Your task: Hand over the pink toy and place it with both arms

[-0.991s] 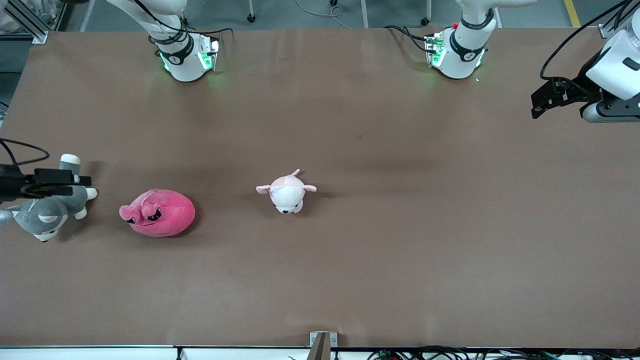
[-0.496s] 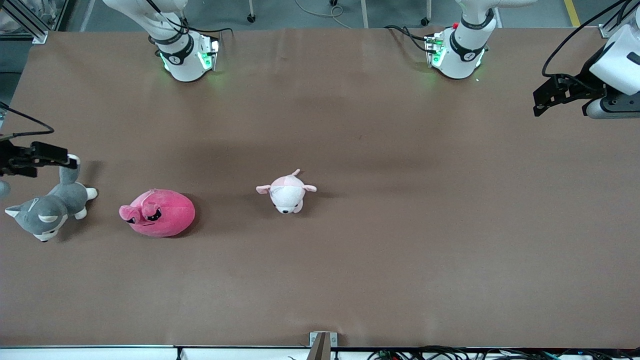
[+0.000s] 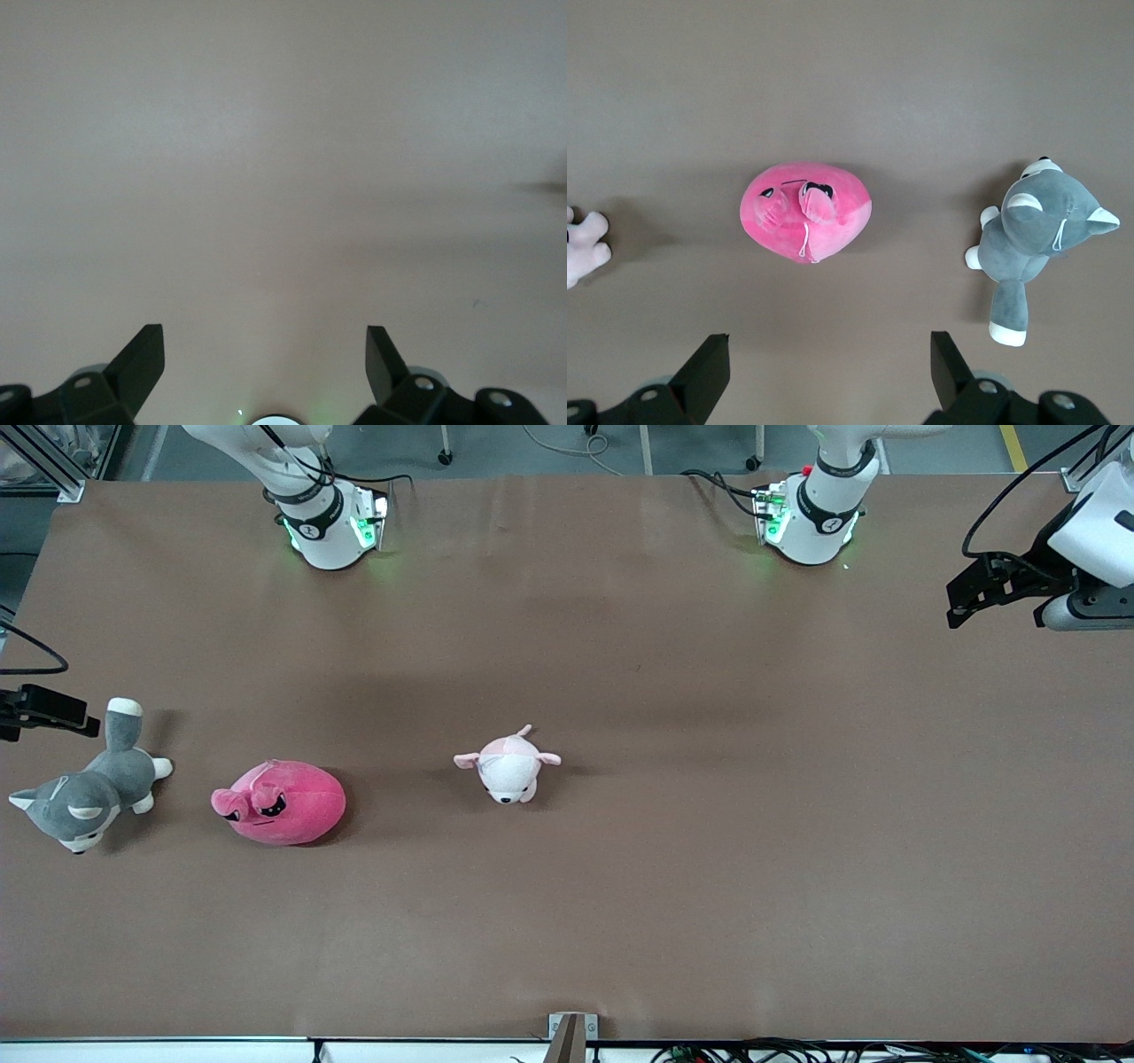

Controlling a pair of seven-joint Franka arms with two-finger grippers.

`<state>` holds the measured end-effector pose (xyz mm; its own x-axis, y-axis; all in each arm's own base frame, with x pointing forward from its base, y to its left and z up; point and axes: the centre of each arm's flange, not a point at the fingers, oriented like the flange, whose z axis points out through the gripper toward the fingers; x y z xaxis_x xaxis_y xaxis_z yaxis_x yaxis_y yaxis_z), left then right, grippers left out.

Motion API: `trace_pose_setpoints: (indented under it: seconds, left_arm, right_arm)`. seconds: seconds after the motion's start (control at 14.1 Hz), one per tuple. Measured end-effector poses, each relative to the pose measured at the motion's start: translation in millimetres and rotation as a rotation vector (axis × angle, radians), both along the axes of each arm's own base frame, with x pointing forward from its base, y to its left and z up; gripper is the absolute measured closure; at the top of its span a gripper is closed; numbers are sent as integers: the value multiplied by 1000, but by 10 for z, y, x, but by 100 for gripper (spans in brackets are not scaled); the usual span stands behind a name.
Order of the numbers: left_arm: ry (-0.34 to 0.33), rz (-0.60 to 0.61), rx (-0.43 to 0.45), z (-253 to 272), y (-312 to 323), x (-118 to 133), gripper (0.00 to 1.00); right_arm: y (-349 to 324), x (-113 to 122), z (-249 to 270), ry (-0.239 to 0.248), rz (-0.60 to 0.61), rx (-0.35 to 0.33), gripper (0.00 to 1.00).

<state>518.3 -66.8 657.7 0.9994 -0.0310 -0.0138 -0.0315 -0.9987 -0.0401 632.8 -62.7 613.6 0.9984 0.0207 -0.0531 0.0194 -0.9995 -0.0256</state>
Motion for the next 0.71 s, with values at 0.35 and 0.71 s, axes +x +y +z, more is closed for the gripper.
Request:
trace_pose_setpoints:
  seconds: [0.35, 0.71]
  left_arm:
    - [11, 2, 1, -9, 11, -12, 0]
    - [10, 4, 1, -5, 20, -13, 0]
  right_arm:
    - [1, -19, 175, -59, -19, -7, 0]
    - [-18, -279, 375, -165, -32, -11, 0]
